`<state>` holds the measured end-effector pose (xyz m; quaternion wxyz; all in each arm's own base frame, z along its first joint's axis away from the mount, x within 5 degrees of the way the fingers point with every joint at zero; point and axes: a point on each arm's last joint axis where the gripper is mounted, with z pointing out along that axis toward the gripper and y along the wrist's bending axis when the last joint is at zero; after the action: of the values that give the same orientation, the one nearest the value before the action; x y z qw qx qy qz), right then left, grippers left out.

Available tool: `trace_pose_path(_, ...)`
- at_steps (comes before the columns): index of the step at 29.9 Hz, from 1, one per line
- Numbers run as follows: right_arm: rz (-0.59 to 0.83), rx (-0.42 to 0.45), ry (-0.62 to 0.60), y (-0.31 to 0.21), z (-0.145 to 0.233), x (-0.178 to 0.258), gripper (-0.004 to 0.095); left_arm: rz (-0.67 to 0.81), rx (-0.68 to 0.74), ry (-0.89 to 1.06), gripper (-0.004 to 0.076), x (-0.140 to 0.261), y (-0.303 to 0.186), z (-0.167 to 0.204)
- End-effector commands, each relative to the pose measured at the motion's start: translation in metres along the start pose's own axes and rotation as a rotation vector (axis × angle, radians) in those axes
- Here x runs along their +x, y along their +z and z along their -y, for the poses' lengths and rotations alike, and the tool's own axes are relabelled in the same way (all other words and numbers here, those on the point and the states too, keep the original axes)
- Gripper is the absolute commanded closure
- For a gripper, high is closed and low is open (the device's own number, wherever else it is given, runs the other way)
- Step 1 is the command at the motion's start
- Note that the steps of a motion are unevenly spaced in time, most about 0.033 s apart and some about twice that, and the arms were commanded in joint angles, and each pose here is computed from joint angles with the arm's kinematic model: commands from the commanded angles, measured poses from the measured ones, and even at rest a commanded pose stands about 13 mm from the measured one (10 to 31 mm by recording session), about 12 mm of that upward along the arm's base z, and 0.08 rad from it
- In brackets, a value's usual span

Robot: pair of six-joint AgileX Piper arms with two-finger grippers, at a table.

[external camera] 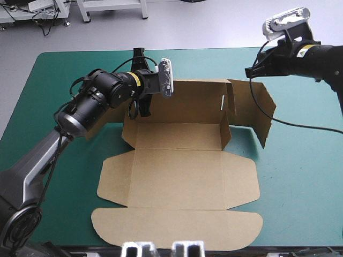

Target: Fold the box

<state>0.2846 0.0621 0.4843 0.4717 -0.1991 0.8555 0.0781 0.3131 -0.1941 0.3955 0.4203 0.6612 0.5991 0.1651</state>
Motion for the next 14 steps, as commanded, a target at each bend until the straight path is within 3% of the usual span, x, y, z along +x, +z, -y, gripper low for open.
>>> trace_pose_path(1,0.057,0.007,0.007,-0.001,0.005,-0.019,0.0927,0.079,-0.157,-0.008,0.0733,-0.010,-0.020,-0.020)
trace_pose_path(7,-0.011,-0.040,0.111,0.037,0.037,-0.020,0.0927,0.087,-0.201,-0.010,0.0733,-0.010,-0.020,-0.024)
trace_pose_path(12,-0.132,-0.047,0.135,0.061,0.065,-0.014,0.0926,0.127,-0.253,0.010,0.0733,-0.009,-0.009,-0.015)
trace_pose_path(14,-0.118,-0.036,0.136,0.064,0.070,-0.018,0.0927,0.158,-0.280,0.004,0.0733,-0.009,-0.002,-0.010)
